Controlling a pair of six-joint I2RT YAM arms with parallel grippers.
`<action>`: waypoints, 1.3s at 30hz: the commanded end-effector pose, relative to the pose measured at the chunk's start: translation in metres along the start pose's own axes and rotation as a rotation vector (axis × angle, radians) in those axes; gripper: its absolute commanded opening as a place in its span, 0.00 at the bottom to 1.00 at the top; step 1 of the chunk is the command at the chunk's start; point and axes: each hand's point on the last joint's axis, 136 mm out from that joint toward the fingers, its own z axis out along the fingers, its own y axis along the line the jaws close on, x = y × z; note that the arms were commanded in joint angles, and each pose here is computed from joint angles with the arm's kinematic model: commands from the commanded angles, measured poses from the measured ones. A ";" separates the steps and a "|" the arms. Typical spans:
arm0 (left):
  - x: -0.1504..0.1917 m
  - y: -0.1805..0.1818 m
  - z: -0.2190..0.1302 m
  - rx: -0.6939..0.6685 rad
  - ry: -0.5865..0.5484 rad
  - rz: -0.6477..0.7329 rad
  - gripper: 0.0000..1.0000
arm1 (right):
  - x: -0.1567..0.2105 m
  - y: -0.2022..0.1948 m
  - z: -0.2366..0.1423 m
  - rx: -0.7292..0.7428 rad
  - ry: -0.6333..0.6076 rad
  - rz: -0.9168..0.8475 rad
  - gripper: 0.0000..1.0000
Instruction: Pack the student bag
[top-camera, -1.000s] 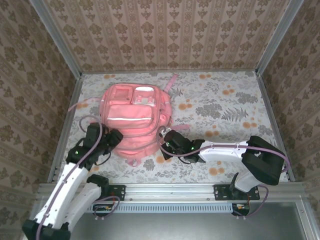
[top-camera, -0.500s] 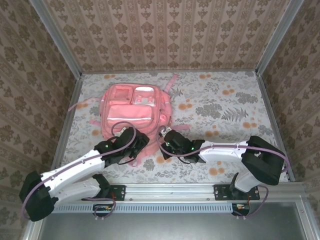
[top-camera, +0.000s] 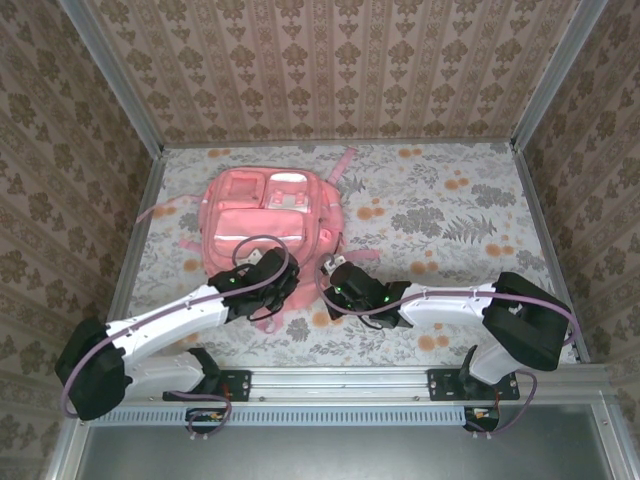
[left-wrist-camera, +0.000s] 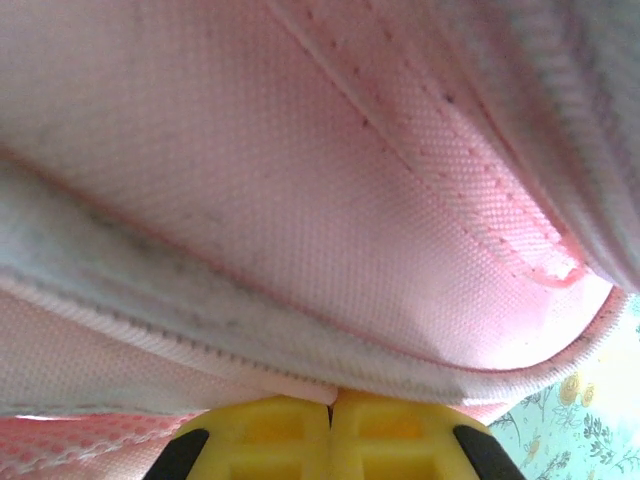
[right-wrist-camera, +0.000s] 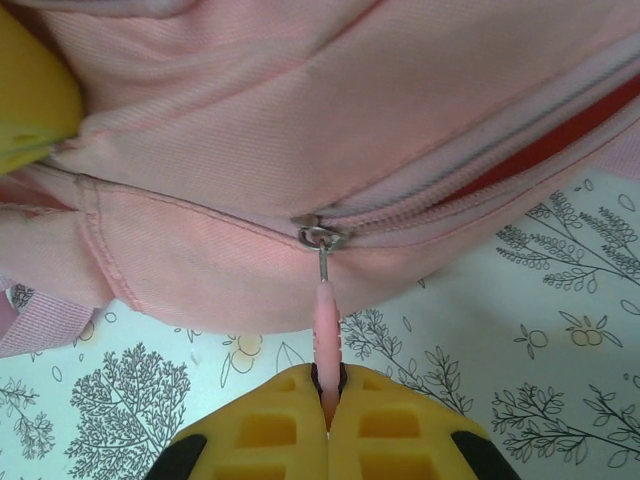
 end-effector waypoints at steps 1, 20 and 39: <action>-0.024 0.012 -0.021 -0.036 -0.114 0.021 0.00 | -0.005 -0.021 -0.006 0.080 -0.024 0.007 0.00; -0.041 0.048 -0.069 -0.006 -0.163 0.029 0.00 | -0.028 -0.133 0.042 0.244 0.040 0.128 0.00; 0.007 -0.092 -0.015 0.252 0.052 0.159 0.00 | -0.097 -0.177 -0.006 0.299 -0.068 0.205 0.54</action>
